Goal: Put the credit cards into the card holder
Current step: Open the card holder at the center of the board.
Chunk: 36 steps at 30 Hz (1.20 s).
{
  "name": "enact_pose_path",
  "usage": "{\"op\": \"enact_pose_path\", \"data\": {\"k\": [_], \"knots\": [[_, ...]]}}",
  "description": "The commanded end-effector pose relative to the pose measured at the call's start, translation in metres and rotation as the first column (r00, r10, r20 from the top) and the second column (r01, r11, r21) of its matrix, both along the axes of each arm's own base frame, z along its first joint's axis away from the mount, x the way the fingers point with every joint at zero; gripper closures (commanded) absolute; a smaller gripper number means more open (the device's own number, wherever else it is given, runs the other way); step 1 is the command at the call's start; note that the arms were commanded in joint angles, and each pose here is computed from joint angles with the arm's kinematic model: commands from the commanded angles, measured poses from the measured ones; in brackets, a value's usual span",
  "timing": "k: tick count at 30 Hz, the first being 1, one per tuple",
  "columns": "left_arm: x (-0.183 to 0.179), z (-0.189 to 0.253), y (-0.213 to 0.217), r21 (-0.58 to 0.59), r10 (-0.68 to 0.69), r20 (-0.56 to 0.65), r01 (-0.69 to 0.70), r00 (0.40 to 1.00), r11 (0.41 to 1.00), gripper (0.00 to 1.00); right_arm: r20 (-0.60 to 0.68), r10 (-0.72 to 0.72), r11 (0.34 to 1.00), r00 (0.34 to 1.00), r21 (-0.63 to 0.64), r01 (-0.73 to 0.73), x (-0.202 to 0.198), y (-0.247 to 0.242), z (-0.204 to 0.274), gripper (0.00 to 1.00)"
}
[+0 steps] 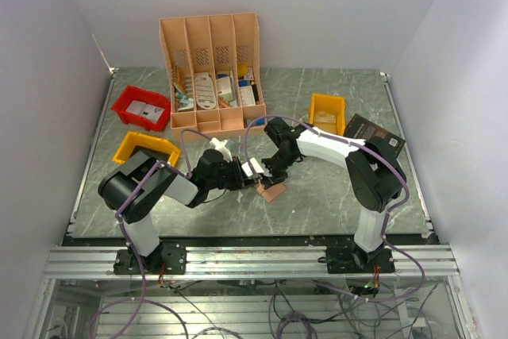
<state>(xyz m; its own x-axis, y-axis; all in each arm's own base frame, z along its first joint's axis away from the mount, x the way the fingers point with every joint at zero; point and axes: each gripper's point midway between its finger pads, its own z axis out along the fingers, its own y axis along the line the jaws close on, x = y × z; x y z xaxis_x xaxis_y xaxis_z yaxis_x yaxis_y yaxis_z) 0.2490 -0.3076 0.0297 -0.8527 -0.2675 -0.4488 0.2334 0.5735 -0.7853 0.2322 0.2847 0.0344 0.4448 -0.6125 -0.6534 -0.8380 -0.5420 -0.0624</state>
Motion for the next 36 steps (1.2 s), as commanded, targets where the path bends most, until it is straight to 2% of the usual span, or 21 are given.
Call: {"op": "enact_pose_path", "data": {"k": [1, 7, 17, 20, 25, 26, 29, 31, 36], "knots": [[-0.005, -0.024, 0.013, 0.089, 0.027, -0.020, -0.025, 0.999, 0.996, 0.77, -0.020, 0.019, 1.000, 1.000, -0.002, -0.019, -0.011, -0.001, 0.009, 0.88], [-0.005, -0.026, 0.016, 0.103, 0.040, -0.029, -0.037, 0.999, 0.994, 0.77, -0.023, 0.047, 0.998, 0.999, 0.034, -0.046, -0.018, 0.002, 0.021, 1.00], [-0.003, -0.029, 0.016, 0.118, 0.045, -0.038, -0.040, 0.998, 0.992, 0.77, 0.036, 0.057, 0.995, 0.998, 0.080, -0.060, -0.021, 0.009, 0.038, 1.00], [-0.003, -0.017, 0.012, 0.071, 0.030, -0.001, -0.030, 1.000, 0.997, 0.77, 0.032, 0.051, 0.997, 0.998, 0.062, -0.053, -0.020, 0.007, 0.033, 1.00], [-0.001, 0.024, 0.012, 0.002, 0.019, 0.127, -0.019, 0.992, 1.000, 0.74, -0.031, 0.003, 0.999, 1.000, 0.032, -0.002, -0.016, 0.007, 0.021, 1.00], [-0.002, 0.030, 0.015, 0.004, 0.026, 0.146, -0.027, 0.989, 1.000, 0.74, -0.040, -0.005, 0.999, 0.999, 0.036, 0.006, -0.016, 0.008, 0.020, 0.96], [-0.002, 0.043, 0.027, 0.027, 0.059, 0.192, -0.065, 0.980, 0.998, 0.68, -0.049, -0.019, 0.997, 0.999, 0.069, 0.023, -0.018, 0.011, 0.025, 0.69], [-0.003, 0.052, 0.035, 0.033, 0.081, 0.218, -0.091, 0.973, 0.995, 0.66, -0.073, -0.032, 0.994, 0.997, 0.101, 0.040, -0.021, 0.012, 0.033, 0.56], [-0.008, 0.071, 0.052, 0.026, 0.136, 0.246, -0.147, 0.960, 0.989, 0.62, -0.169, -0.135, 0.970, 0.976, 0.179, 0.165, -0.010, 0.010, 0.063, 0.43]]}}
